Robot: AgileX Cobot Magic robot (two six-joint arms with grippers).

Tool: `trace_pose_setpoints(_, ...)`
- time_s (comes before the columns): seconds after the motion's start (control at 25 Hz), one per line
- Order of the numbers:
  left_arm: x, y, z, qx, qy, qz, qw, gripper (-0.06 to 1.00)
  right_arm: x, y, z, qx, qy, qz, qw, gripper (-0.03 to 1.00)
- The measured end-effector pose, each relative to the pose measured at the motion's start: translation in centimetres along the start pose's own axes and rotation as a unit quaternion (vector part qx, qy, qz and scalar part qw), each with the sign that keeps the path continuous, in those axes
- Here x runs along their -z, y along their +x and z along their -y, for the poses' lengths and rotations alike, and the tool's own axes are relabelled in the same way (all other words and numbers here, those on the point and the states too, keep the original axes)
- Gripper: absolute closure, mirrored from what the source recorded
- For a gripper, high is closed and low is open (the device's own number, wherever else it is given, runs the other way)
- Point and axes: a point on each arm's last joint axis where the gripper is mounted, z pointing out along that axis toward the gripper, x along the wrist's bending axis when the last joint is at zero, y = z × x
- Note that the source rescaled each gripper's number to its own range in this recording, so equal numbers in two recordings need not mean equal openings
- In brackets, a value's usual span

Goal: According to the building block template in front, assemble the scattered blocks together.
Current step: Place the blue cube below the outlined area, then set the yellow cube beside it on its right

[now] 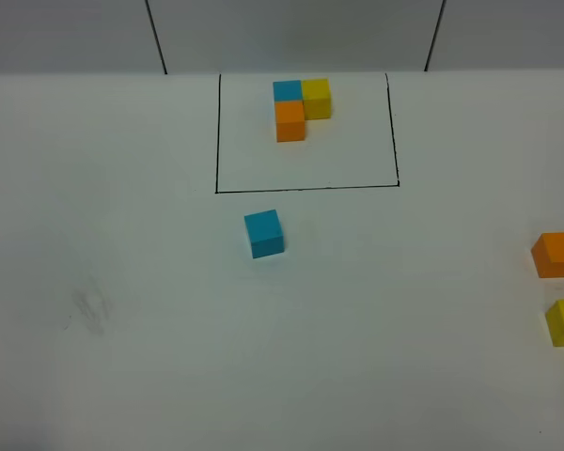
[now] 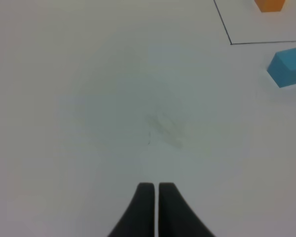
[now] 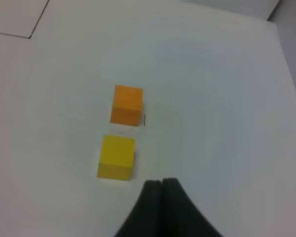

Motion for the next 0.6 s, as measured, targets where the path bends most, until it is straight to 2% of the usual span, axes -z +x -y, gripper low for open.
trace_pose_setpoints(0.6,0.0,0.0,0.0,0.0,0.0,0.0,1.0,0.94,0.0,0.0,0.0,0.0,0.0,0.0,1.0,0.97)
